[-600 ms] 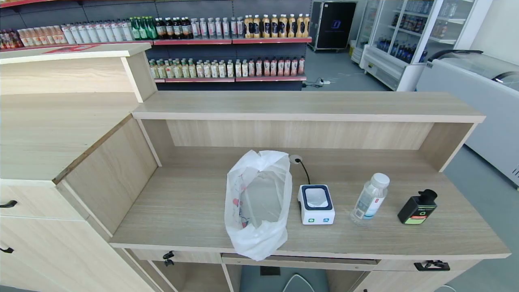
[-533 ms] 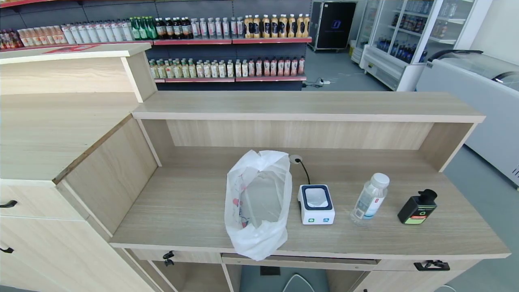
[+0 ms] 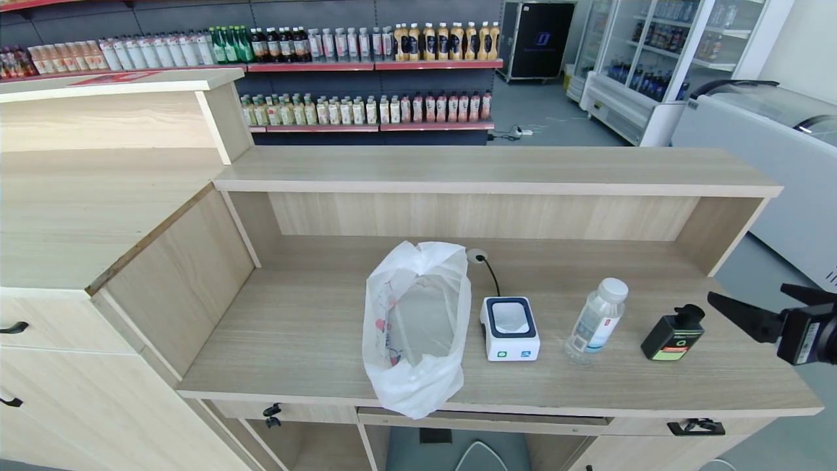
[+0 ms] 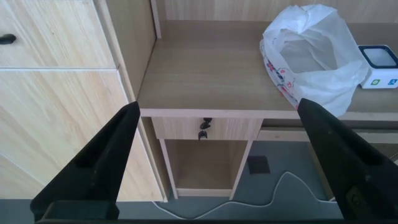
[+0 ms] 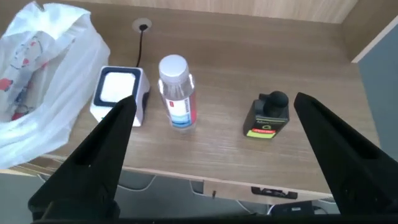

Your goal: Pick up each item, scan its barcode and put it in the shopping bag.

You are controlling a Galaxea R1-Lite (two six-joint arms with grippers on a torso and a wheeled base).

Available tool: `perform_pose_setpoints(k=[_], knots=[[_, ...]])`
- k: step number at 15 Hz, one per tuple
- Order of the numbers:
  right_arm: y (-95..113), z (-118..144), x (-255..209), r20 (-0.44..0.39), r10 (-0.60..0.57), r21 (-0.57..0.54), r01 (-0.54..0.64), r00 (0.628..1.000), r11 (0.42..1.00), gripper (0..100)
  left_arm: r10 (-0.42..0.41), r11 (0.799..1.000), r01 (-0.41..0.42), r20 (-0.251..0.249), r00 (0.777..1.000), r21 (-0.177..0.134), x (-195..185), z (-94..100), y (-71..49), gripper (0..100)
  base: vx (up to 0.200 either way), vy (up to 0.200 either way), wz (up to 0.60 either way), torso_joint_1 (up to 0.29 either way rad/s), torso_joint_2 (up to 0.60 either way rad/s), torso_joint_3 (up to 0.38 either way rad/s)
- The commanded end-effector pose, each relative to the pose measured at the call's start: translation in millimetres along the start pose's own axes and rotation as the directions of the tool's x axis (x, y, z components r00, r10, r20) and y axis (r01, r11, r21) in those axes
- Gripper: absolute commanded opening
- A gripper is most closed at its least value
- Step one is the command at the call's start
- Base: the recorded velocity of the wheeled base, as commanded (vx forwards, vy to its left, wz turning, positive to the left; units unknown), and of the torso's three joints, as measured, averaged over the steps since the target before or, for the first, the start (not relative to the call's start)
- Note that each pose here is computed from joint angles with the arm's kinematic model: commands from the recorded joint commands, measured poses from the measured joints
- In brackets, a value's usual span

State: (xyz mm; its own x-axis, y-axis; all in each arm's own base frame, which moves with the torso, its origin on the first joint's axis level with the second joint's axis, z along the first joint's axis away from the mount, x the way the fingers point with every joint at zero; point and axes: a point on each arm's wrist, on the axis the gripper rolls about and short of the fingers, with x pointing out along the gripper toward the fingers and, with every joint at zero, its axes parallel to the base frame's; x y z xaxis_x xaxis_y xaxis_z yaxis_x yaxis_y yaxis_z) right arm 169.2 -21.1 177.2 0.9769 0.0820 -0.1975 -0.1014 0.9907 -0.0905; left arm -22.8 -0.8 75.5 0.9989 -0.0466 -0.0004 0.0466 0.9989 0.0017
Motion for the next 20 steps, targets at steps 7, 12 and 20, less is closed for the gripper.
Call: perform_pose_setpoints(k=[7,12,20], knots=[[-53,-70,27,-0.272,-0.093,-0.086,0.072,0.958,0.994,100,0.001,1.000,-0.001,-0.001,1.000,0.000,0,0.0,0.0,100,0.000,0.000,0.00,0.000,0.00,0.000],[-55,-86,49,-0.281,-0.020,-0.087,-0.004,0.960,0.996,100,-0.001,1.000,0.001,-0.001,1.000,0.000,0,0.0,0.0,100,0.000,0.000,0.00,0.000,0.00,0.000],[-34,-102,92,-0.203,0.184,-0.169,-0.219,0.962,0.961,100,-0.001,1.000,0.001,-0.001,1.000,0.000,0,0.0,0.0,100,0.000,0.000,0.00,0.000,0.00,0.000]])
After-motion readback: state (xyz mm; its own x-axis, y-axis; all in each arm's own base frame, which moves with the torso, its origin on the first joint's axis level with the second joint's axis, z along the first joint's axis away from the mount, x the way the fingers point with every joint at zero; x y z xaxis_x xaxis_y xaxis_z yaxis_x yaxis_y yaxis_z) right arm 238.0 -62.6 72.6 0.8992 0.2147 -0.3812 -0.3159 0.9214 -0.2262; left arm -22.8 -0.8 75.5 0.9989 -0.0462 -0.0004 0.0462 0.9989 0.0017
